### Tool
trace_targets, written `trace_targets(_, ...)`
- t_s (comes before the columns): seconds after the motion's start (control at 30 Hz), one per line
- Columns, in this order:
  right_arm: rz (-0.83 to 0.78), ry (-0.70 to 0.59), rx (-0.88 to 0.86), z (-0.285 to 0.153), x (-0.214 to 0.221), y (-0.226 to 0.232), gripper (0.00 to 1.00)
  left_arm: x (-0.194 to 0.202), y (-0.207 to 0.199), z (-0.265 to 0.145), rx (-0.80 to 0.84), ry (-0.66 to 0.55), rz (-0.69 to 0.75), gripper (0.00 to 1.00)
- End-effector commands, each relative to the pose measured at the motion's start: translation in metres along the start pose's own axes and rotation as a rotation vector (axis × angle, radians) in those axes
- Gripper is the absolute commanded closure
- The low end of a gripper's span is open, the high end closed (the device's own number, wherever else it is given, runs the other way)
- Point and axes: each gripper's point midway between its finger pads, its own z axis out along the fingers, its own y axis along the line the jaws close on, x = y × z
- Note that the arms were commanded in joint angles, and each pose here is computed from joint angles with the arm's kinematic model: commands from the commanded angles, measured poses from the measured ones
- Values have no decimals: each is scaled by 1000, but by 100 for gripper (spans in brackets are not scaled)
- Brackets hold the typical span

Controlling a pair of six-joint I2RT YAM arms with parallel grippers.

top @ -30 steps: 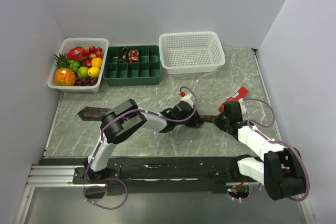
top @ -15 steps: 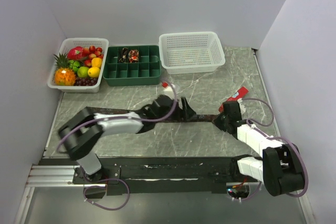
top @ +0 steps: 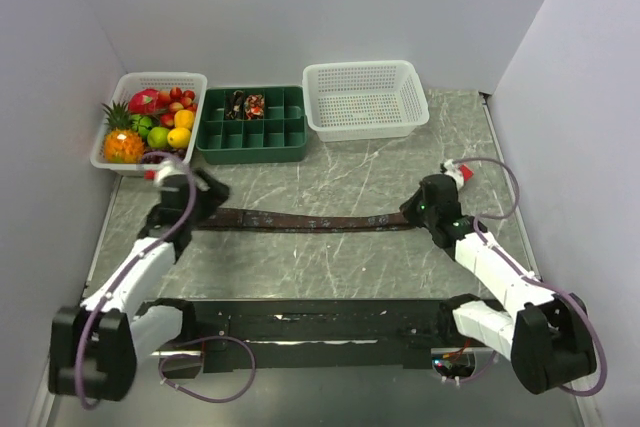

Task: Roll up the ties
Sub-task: Flatten out the tie at the center of the board.

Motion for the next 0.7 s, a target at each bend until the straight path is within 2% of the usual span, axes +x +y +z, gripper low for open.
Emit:
trace_targets(0.0, -166, -57, -54, -10, -18, 41, 100, -16, 70, -8, -136, 21, -184, 12)
trace_targets(0.23, -472, 49, -227, -2, 27, 145, 100, -57, 120, -6, -223, -16, -286, 12)
trace_targets(0.27, -545, 121, -246, 6, 57, 156, 100, -65, 128, -9, -241, -41, -293, 12)
trace_targets(0.3, -582, 147, -242, 11, 67, 162, 100, -72, 130, -12, -247, -58, -291, 12)
trace_targets(0.33, -617, 139, -276, 10, 64, 188, 100, -76, 137, -15, -276, -79, -292, 11)
trace_targets(0.37, -695, 220, -260, 21, 98, 189, 100, -80, 141, -17, -289, -93, -301, 11)
trace_targets(0.4, -726, 239, -256, 25, 106, 196, 100, -83, 142, -18, -287, -108, -303, 11)
trace_targets(0.43, -747, 228, -286, 24, 105, 221, 100, -84, 146, -19, -301, -116, -309, 11)
trace_targets(0.47, -801, 296, -257, 35, 132, 216, 100, -84, 150, -20, -314, -120, -314, 11)
trace_targets(0.53, -826, 299, -288, 38, 140, 238, 100, -83, 154, -21, -331, -122, -317, 11)
trace_targets(0.67, -855, 361, -323, 50, 169, 252, 100, -82, 163, -22, -356, -138, -329, 11)
